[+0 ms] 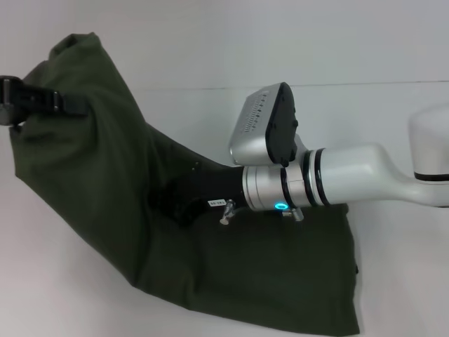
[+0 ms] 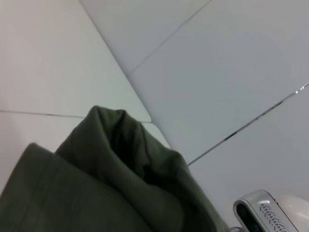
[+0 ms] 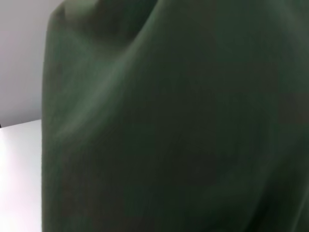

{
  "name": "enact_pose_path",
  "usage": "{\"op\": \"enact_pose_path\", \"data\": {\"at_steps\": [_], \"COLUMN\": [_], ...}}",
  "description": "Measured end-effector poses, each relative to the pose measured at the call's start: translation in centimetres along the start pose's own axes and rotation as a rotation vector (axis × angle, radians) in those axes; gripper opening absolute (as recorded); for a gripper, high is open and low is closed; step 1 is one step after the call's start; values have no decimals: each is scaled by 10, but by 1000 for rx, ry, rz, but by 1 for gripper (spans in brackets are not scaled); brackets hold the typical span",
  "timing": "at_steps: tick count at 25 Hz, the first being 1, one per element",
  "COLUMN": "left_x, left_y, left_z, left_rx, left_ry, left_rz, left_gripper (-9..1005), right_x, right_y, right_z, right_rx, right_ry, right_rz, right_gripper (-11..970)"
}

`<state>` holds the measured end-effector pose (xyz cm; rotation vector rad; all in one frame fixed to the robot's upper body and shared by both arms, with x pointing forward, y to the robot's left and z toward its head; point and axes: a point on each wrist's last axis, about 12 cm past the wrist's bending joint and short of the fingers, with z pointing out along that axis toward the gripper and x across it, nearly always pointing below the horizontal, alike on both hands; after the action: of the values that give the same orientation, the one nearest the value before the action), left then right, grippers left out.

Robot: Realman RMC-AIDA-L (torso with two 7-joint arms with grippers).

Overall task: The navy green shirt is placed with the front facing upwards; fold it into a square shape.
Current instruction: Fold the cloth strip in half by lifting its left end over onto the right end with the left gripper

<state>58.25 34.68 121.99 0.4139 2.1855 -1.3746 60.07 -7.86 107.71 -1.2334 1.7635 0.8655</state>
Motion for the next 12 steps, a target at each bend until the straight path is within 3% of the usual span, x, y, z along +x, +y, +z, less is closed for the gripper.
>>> {"op": "enact_pose_path", "data": {"at_steps": [6,12], "left_x": [4,13], "left_y": [2,6], "left_z": [2,17], "left_rx": [-2,9], "left_ry": [4,33], "left_rz": [-6,-18], "left_gripper": [99,99], "right_x": [-2,14], "right_y": [1,1], "right_z": [1,-7], "right_rx": [2,20], "right_ry": [-13,-15], "right_rz": [9,53], "right_gripper": [0,0]}}
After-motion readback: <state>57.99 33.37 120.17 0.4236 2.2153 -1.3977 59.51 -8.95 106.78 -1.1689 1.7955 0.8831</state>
